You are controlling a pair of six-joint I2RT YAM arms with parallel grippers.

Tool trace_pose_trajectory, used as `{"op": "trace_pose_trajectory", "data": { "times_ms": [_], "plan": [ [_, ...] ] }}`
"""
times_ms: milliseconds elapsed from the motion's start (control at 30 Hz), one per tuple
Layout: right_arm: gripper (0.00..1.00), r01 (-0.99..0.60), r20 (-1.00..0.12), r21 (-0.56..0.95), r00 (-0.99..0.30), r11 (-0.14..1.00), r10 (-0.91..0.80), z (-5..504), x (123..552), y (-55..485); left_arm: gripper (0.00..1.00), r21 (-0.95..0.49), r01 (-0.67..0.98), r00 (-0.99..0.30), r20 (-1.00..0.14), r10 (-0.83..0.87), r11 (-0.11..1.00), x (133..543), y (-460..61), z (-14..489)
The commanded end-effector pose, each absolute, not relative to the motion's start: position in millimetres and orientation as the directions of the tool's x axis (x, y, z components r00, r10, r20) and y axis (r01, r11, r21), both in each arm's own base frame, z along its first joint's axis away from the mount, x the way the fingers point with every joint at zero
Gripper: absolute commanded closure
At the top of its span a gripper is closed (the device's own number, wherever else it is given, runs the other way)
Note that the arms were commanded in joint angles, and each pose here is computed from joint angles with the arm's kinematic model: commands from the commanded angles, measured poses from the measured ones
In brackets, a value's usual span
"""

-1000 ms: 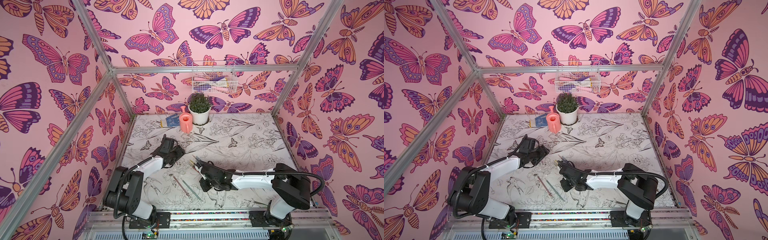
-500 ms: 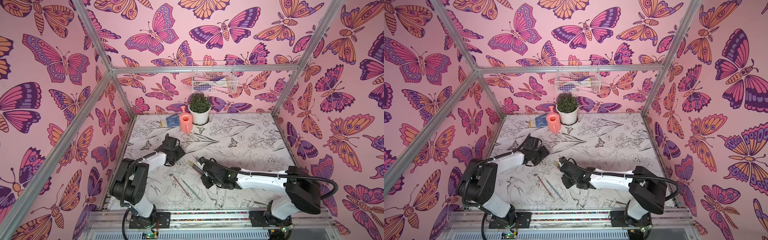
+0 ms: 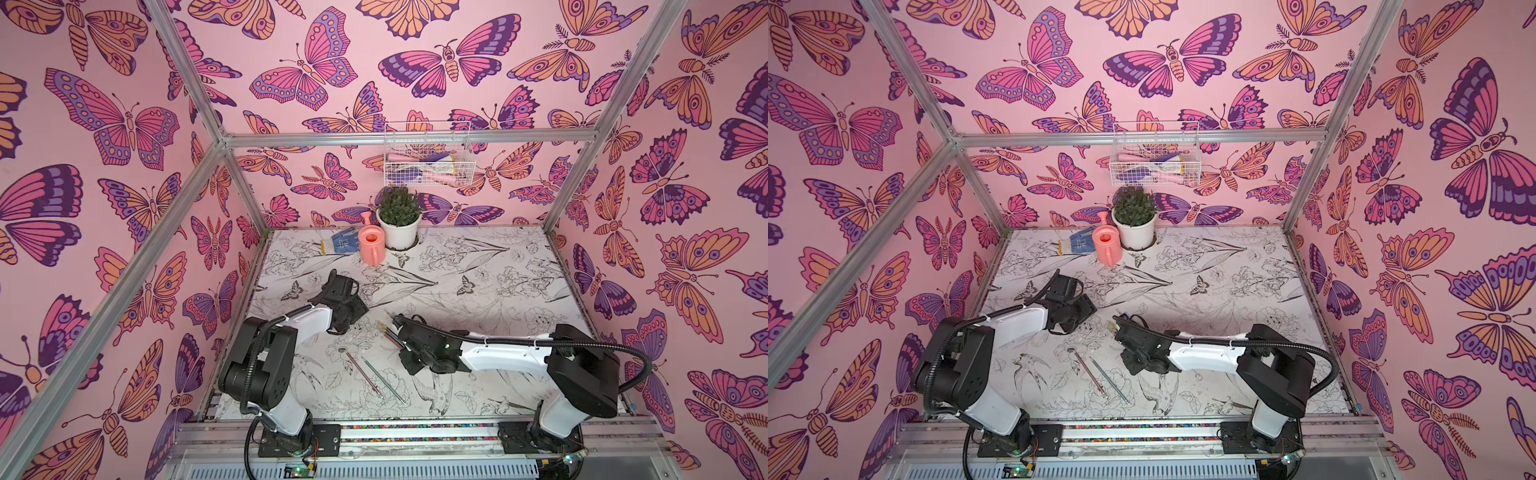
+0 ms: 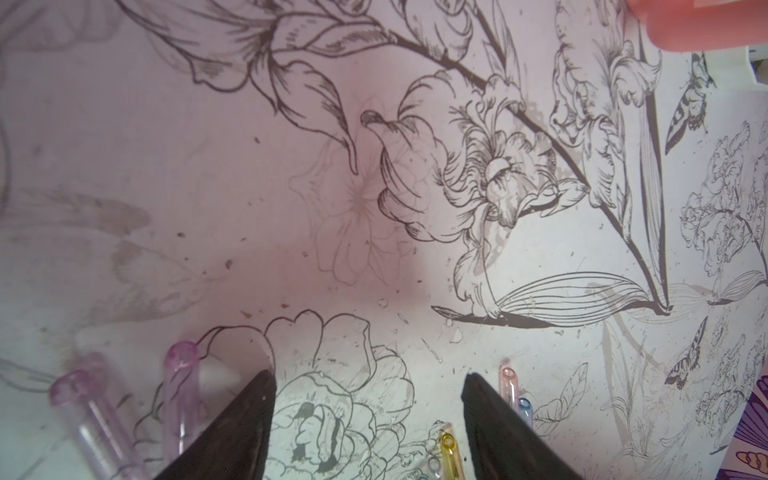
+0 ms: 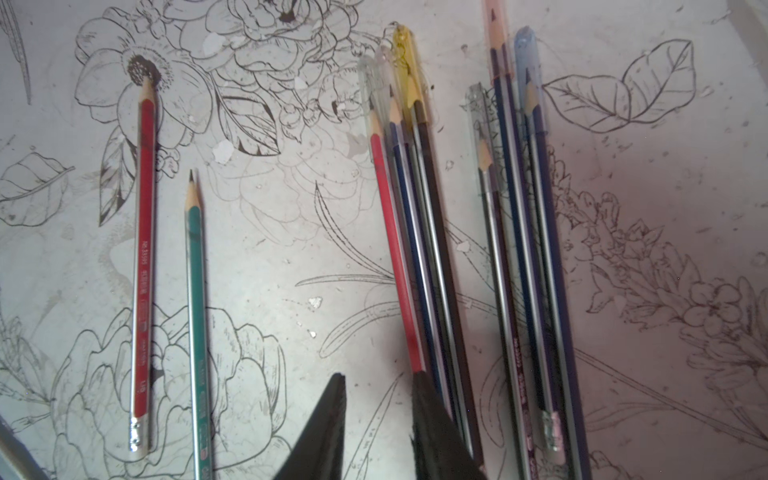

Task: Remove the protective cover of the pencils
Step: Pick up the pencil from the center of the board.

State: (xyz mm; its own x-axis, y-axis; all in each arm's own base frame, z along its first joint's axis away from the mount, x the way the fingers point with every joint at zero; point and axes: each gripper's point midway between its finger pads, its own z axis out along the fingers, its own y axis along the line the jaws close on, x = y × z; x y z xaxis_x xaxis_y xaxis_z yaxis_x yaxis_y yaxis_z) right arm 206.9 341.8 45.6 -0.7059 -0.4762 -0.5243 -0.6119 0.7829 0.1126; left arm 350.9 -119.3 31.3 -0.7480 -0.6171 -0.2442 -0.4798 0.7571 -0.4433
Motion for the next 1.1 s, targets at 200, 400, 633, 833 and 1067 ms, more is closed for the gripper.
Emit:
{"op": "trace_pose_trajectory", "data": {
  "times_ms": [200,400,633,833,1067],
  "plan": [
    [0.69,-0.611,-0.484,0.085,-0.716,0.787,-0.503,33.0,213.5,342.4,0.27,-0.387,-0.513,-0.746,-0.239,-0.621,0.766,337.8,-105.5,25.8],
    [0.69,-0.615,-0.474,0.091,-0.718,0.783,-0.509,29.0,212.9,345.3,0.27,-0.346,-0.543,-0.727,-0.263,-0.635,0.765,332.6,-93.2,26.7],
    [0.69,-0.614,-0.471,0.083,-0.718,0.785,-0.512,28.3,214.9,346.3,0.27,-0.325,-0.567,-0.711,-0.271,-0.648,0.757,328.5,-82.9,22.9],
    [0.69,-0.607,-0.468,0.069,-0.721,0.792,-0.511,27.5,218.3,344.5,0.27,-0.331,-0.569,-0.709,-0.267,-0.653,0.753,329.6,-82.2,23.8],
    [0.69,-0.592,-0.456,0.06,-0.732,0.803,-0.506,21.0,222.0,341.8,0.27,-0.341,-0.562,-0.712,-0.264,-0.651,0.753,331.0,-84.2,26.5]
  ]
}}
